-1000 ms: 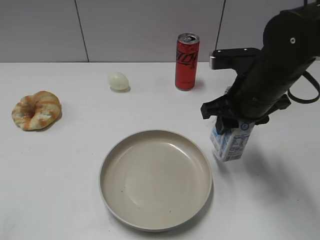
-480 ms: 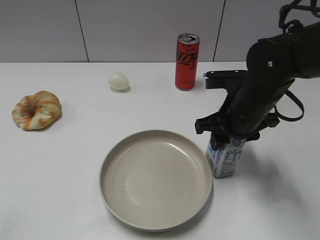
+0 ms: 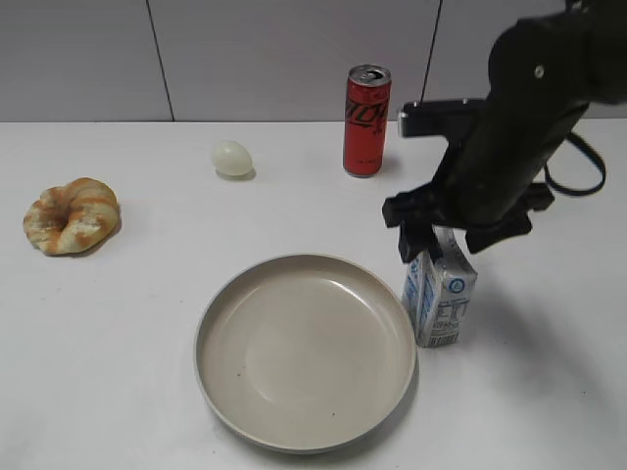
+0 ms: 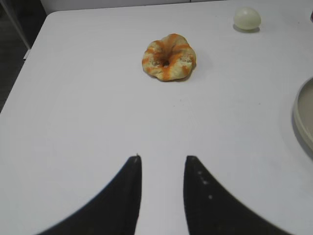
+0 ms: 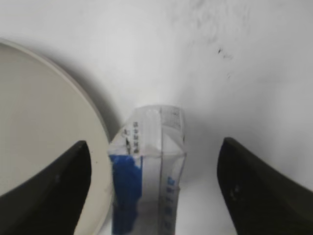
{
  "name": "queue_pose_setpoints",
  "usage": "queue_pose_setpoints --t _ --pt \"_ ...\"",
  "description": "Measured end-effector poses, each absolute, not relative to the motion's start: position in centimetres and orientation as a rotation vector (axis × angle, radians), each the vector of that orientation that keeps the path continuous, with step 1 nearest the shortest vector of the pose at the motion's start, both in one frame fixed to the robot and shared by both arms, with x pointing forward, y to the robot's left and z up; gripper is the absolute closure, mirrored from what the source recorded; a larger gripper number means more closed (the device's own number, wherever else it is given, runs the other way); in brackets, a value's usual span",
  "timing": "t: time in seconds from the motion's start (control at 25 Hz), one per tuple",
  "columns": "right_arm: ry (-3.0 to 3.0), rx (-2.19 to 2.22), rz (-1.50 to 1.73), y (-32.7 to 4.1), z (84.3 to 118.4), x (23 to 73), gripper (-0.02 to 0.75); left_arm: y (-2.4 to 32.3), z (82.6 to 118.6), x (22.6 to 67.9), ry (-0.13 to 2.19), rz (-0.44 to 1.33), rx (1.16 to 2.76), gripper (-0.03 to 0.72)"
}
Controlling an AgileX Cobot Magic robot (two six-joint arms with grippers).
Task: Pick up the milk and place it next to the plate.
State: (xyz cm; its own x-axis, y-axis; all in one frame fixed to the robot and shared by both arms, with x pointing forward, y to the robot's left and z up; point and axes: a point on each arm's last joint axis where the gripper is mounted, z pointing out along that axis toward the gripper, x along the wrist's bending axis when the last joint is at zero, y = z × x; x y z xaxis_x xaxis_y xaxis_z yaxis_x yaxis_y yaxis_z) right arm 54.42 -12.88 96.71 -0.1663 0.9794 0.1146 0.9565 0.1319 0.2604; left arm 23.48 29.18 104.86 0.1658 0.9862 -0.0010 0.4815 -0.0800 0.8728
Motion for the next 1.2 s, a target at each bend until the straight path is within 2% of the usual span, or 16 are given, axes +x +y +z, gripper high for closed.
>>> queue_pose_setpoints --t 0.16,0.32,0.48,0.76,1.0,1.2 --pt "2.307 1.804 0.558 -13.0 104.2 54.6 0.132 29.2 104.9 23.5 1.419 0.831 1.676 0.459" --pt "2.298 1.644 0.651 -14.7 111.0 52.0 0.132 29.2 104.9 23.5 1.419 0.831 1.676 0.459" --pt "2.313 1.553 0.619 -17.4 114.0 47.5 0.132 29.2 104.9 23.5 1.419 0.831 1.676 0.459" --pt "2.341 1.491 0.621 -22.3 111.7 38.5 0.130 29.2 104.9 23.5 1.419 0.831 1.676 0.459" --pt "2.362 1.418 0.709 -25.2 107.2 32.4 0.110 29.2 104.9 23.5 1.419 0.831 1.676 0.459" --pt "2.319 1.376 0.810 -26.7 103.9 29.3 0.110 29.2 104.9 23.5 1.419 0.831 1.676 0.459"
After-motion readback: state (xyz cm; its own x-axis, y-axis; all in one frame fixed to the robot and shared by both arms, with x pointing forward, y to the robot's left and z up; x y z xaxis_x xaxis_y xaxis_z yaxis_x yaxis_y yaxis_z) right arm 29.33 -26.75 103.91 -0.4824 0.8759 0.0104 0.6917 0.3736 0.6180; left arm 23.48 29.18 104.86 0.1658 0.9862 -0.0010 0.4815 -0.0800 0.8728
